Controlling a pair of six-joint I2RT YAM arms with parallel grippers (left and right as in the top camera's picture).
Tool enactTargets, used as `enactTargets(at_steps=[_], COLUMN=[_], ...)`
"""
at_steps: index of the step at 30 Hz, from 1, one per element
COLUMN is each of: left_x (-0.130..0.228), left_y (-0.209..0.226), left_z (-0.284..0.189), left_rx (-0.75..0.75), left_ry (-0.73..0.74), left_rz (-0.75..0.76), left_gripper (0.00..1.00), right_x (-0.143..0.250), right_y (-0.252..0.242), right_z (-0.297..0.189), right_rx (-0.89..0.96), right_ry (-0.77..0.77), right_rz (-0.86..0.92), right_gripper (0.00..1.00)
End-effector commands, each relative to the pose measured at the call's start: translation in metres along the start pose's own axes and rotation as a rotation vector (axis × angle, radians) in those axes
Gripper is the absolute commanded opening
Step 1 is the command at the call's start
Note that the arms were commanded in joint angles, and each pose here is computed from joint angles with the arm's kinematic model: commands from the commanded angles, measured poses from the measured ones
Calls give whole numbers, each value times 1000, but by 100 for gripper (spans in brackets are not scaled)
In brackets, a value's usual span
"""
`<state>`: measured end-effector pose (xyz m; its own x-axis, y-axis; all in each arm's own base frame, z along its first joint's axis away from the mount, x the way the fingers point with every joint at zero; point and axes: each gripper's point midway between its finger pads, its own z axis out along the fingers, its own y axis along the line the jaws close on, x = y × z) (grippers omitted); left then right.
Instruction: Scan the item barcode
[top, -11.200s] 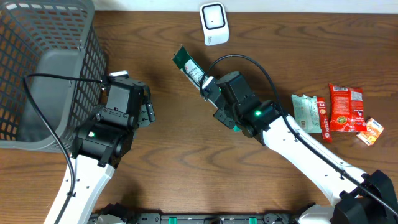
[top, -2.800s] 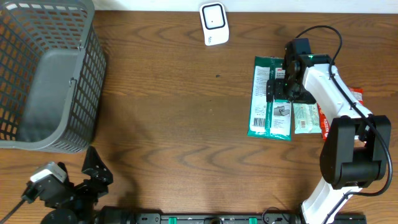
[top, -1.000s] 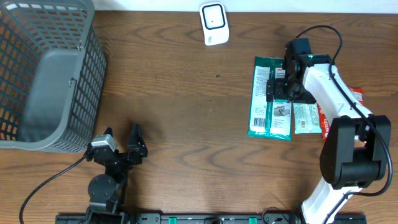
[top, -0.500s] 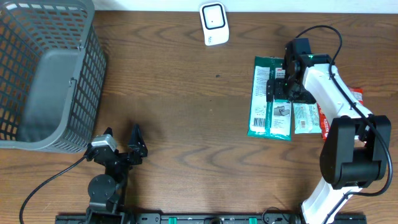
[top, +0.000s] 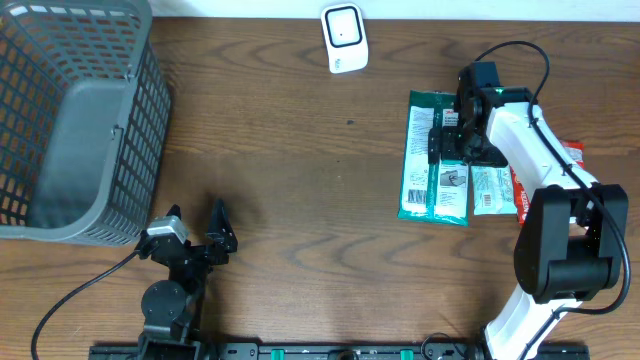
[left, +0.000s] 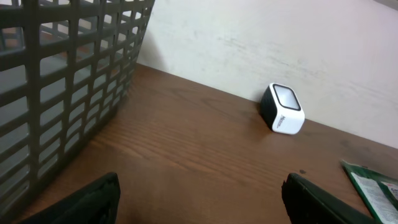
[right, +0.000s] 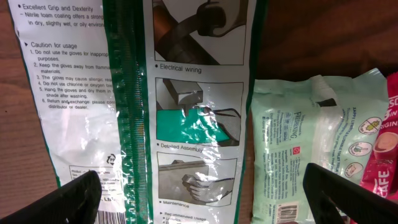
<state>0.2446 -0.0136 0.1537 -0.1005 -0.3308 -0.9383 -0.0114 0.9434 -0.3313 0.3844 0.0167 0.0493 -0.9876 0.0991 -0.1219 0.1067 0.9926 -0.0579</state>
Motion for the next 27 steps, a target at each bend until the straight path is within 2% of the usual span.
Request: enactTargets(at_steps=[1, 7, 12, 15, 19, 27], left_x=[15, 15, 15, 15, 15, 15], left_y=[6, 6, 6, 6, 6, 6], left_z=[0, 0, 0, 0, 0, 0], left_rx=[-21, -21, -21, -21, -21, -21], left_ry=[49, 49, 49, 49, 49, 49], left_rz=[25, 25, 25, 25, 25, 25], left_gripper=[85, 85, 85, 85, 85, 85], right_x=[-6, -3, 3, 0, 6, 29], right_y=[8, 44, 79, 75, 81, 49], right_z=[-12, -37, -79, -110, -157, -259], right_rx=[-3, -31, -54, 41, 5, -67], right_ry=[-37, -100, -212, -325, -444, -712], right_rz=[-27, -117, -211, -234, -247, -173], right_gripper=[99, 99, 99, 99, 99, 99])
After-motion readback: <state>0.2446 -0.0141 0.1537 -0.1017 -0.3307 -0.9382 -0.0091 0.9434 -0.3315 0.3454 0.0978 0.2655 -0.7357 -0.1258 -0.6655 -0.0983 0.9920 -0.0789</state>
